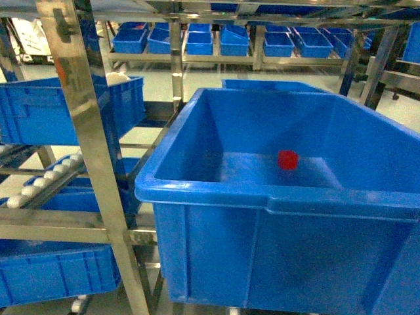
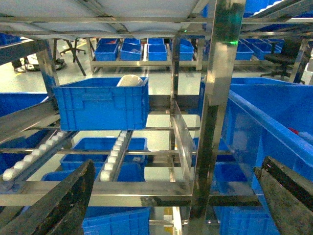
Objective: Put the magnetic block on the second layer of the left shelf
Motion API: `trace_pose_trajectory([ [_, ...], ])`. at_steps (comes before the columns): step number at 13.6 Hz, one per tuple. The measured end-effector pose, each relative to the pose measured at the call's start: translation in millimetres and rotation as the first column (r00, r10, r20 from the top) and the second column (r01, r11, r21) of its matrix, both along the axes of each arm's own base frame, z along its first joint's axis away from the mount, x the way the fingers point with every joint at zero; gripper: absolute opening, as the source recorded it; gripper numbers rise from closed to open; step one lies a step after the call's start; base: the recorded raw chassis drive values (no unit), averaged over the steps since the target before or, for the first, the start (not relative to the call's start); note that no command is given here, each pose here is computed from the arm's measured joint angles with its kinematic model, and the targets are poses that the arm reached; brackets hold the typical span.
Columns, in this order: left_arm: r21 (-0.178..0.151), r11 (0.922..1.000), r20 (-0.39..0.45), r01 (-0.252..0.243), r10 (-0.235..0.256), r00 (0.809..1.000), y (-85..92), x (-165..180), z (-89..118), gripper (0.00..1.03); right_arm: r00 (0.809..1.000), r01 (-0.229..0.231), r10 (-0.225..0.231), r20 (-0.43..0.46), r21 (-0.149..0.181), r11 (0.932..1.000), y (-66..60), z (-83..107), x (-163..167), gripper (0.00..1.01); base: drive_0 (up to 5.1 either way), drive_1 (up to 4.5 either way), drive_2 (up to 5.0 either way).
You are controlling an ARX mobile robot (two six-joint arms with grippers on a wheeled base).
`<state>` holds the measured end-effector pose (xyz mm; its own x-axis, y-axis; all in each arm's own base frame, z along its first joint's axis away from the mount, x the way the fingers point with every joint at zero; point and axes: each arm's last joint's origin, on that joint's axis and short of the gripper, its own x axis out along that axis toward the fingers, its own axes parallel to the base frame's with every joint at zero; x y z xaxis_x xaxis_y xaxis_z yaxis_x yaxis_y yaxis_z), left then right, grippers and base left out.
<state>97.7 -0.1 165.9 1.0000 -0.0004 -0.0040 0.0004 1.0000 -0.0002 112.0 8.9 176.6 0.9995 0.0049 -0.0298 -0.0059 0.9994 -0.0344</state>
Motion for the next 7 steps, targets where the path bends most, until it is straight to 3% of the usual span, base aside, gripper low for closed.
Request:
trace_pose_trajectory([
  [1,0.000,1.0000,0.000,0.000,0.000,1.000,0.0,0,0,0.98,0.999,0.017,-0.017,0.039,0.013,0.9998,-9.0,3.6,-3,0.04,0.0,0.00,0.0],
  [3,0.000,1.0000,0.000,0.000,0.000,1.000,0.0,0,0,0.98,1.000,0.005,-0.005,0.010,0.020,0.9998,-8.8,-1.2,-6,0.02,0.0,0.00,0.0],
  [4,0.000,1.0000,0.000,0.000,0.000,1.000,0.0,0,0,0.98,0.999,0.007,-0.008,0.045,0.020,0.9998,-9.0,-8.3,-15,0.02,0.0,0.00,0.0],
  [7,0.000,1.0000,0.000,0.000,0.000,1.000,0.0,0,0,0.98,0.999,0.005,-0.006,0.033,0.020,0.9998,-8.9,-9.4,-15,0.02,0.0,0.00,0.0],
])
